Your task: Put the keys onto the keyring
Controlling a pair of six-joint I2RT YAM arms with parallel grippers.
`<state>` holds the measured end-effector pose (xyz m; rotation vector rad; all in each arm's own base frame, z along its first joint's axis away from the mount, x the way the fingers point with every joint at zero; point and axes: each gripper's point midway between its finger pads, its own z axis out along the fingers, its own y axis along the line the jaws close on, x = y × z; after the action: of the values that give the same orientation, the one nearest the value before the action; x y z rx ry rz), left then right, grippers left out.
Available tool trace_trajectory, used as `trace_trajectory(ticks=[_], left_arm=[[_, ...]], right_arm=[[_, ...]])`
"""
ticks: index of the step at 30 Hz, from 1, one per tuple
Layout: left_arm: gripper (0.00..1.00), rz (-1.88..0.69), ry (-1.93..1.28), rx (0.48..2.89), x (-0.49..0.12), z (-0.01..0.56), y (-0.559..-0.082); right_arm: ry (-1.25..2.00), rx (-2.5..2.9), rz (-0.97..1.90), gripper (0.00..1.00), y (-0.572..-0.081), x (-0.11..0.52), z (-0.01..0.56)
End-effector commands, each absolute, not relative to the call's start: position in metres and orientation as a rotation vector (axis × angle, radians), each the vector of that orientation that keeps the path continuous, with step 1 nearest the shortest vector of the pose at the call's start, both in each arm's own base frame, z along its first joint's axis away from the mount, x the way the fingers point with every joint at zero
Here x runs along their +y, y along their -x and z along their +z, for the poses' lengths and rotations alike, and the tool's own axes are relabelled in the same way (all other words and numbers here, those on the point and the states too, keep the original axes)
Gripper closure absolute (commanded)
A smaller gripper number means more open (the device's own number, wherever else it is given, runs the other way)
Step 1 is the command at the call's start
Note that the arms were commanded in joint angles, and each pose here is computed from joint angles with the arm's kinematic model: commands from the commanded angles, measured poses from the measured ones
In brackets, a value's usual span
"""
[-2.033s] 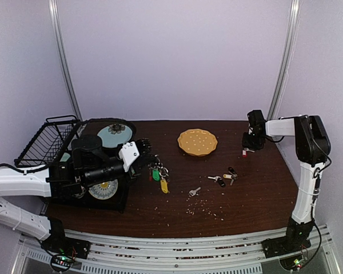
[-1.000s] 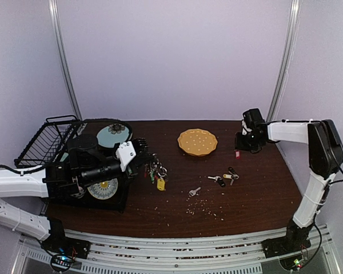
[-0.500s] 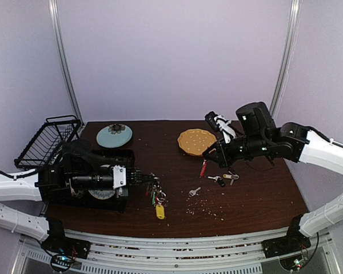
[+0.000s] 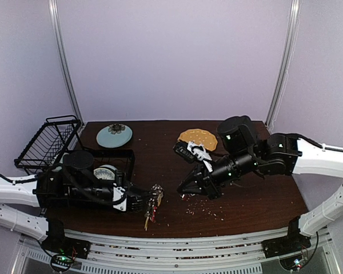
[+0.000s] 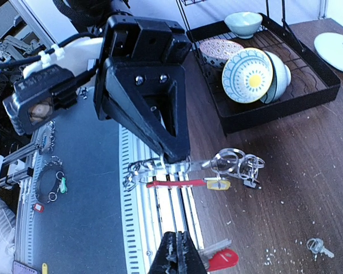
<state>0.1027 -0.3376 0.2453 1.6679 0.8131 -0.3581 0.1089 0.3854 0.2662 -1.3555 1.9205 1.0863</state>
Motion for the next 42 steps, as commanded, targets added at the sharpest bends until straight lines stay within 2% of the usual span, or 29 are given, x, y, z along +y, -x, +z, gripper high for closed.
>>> trace_trajectory(ticks=[1,9,13,20,25,42], left_arm=[[1.00,-0.179,-1.536,0.697,-0.344,0.286,-0.112],[1.00,-0.044,-1.465,0.682,-0.360,0.296,-0.122],[1.00,-0.025,-1.390,0.741,-0.359,0.302,-0.133],[1.00,-0.088,-1.336,0.779,-0.356,0.303,-0.132],[1.00,-0.103,-1.332,0.765,-0.355,0.303,-0.129],[1.00,-0.095,-1.310,0.824,-0.358,0.300,-0.138]], right_arm=[[1.365,1.733,1.198,1.00,-0.105,0.409,0.312],[1.306,1.827,1.141,1.00,-0.125,0.416,0.306],[1.222,1.854,1.208,1.00,-0.131,0.412,0.312],[1.008,2.023,1.114,1.00,-0.154,0.400,0.304],[0.919,2.012,1.191,1.00,-0.158,0.407,0.308],[0.846,2.038,1.220,1.00,-0.164,0.415,0.299]])
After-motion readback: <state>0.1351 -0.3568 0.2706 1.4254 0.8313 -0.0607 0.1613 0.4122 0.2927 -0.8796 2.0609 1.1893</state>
